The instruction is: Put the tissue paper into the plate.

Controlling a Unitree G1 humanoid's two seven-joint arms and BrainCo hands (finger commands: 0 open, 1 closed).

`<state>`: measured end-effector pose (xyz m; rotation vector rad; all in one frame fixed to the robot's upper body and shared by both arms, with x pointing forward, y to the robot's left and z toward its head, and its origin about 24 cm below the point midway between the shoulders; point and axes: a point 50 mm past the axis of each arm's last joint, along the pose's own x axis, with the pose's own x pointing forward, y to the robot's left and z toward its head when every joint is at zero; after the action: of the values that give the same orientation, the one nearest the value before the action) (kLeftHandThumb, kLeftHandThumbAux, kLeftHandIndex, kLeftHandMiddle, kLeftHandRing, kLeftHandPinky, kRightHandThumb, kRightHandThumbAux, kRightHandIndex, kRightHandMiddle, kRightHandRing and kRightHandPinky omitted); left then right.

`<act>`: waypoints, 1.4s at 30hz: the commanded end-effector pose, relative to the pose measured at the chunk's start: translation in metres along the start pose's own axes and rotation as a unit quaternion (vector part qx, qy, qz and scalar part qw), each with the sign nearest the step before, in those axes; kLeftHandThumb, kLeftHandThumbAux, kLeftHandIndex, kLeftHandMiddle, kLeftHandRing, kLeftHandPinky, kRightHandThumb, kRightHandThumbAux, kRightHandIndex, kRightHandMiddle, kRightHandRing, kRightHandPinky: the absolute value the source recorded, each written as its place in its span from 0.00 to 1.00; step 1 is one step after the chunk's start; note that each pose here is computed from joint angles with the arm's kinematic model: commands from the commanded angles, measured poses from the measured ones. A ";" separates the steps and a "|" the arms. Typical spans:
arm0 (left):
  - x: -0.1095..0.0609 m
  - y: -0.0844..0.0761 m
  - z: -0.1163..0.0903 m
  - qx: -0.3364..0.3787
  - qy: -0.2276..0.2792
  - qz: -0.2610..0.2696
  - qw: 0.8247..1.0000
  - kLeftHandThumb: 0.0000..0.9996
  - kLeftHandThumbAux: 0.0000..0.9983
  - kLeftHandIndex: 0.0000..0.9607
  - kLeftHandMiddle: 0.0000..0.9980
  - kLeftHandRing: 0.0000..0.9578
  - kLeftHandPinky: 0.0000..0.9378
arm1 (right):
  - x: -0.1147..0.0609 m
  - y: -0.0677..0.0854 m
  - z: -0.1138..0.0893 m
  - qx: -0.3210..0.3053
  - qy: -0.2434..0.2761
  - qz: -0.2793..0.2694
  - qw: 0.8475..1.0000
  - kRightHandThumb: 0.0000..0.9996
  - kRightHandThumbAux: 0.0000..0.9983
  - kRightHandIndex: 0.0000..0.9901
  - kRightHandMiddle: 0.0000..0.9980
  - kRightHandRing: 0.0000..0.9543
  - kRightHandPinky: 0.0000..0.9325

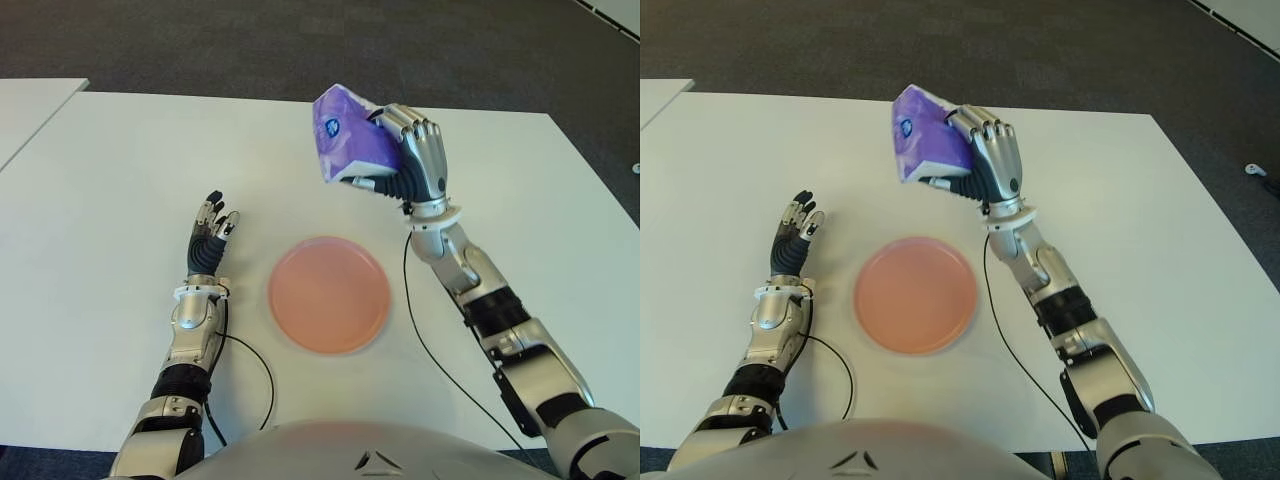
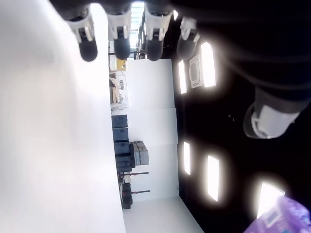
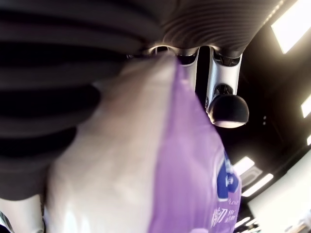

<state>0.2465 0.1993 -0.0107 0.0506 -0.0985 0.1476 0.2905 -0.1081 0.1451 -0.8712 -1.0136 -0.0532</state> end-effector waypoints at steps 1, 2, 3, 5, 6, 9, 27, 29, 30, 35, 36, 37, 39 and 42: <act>-0.022 -0.003 -0.024 0.002 0.066 -0.008 0.998 0.00 0.44 0.00 0.00 0.00 0.00 | -0.026 0.006 0.025 0.064 -0.024 0.043 0.997 0.74 0.71 0.44 0.87 0.91 0.93; -0.022 -0.003 -0.023 0.002 0.065 -0.009 0.998 0.00 0.44 0.00 0.00 0.00 0.00 | -0.032 0.001 0.030 0.069 -0.042 0.058 0.995 0.74 0.71 0.44 0.87 0.91 0.93; -0.022 -0.003 -0.023 0.003 0.064 -0.010 0.998 0.00 0.44 0.00 0.00 0.00 0.00 | -0.035 -0.002 0.035 0.073 -0.055 0.068 0.993 0.74 0.71 0.44 0.88 0.91 0.93; -0.022 -0.004 -0.023 0.003 0.064 -0.010 0.998 0.00 0.44 0.00 0.00 0.00 0.00 | -0.038 -0.006 0.039 0.077 -0.070 0.086 0.991 0.74 0.71 0.44 0.88 0.91 0.93; -0.022 -0.004 -0.023 0.003 0.064 -0.010 0.998 0.00 0.44 0.00 0.00 0.00 0.00 | -0.039 -0.006 0.039 0.078 -0.073 0.093 0.990 0.74 0.71 0.44 0.88 0.91 0.93; -0.022 -0.004 -0.023 0.002 0.067 -0.011 0.998 0.00 0.44 0.00 0.00 0.00 0.00 | -0.045 -0.004 0.038 0.088 -0.082 0.144 0.982 0.74 0.71 0.44 0.87 0.91 0.92; -0.023 -0.004 -0.023 -0.009 0.077 -0.019 0.997 0.00 0.45 0.00 0.00 0.00 0.00 | -0.072 0.003 0.041 0.055 -0.123 0.243 0.961 0.72 0.71 0.44 0.84 0.88 0.91; -0.023 -0.004 -0.022 -0.009 0.076 -0.019 0.997 0.00 0.45 0.00 0.00 0.00 0.00 | -0.073 0.003 0.041 0.054 -0.125 0.248 0.959 0.72 0.71 0.44 0.84 0.88 0.91; -0.023 -0.004 -0.022 -0.009 0.076 -0.020 0.997 0.00 0.45 0.00 0.00 0.00 0.00 | -0.074 0.003 0.041 0.052 -0.126 0.253 0.958 0.72 0.71 0.44 0.84 0.88 0.91; -0.022 -0.004 -0.022 -0.008 0.076 -0.023 0.997 0.00 0.45 0.00 0.00 0.00 0.00 | -0.079 0.007 0.037 0.044 -0.127 0.281 0.950 0.73 0.71 0.44 0.83 0.87 0.90; -0.021 -0.004 -0.022 -0.008 0.076 -0.023 0.997 0.00 0.45 0.00 0.00 0.00 0.00 | -0.079 0.008 0.036 0.043 -0.127 0.286 0.949 0.73 0.71 0.44 0.83 0.87 0.90; -0.021 -0.004 -0.022 -0.008 0.076 -0.023 0.997 0.00 0.45 0.00 0.00 0.00 0.00 | -0.079 0.008 0.035 0.042 -0.126 0.289 0.948 0.73 0.71 0.44 0.83 0.87 0.90; -0.021 -0.004 -0.022 -0.007 0.076 -0.022 0.997 0.00 0.46 0.00 0.00 0.00 0.00 | -0.080 0.009 0.034 0.040 -0.124 0.295 0.947 0.72 0.71 0.44 0.83 0.87 0.89; -0.021 -0.003 -0.022 -0.007 0.076 -0.022 0.997 0.00 0.46 0.00 0.00 0.00 0.00 | -0.080 0.011 0.031 0.032 -0.116 0.310 0.943 0.72 0.71 0.45 0.82 0.86 0.88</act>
<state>0.2412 0.1951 -0.0140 0.0388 -0.0634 0.1107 0.2257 -0.1072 0.0879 -1.0891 -0.9372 0.6045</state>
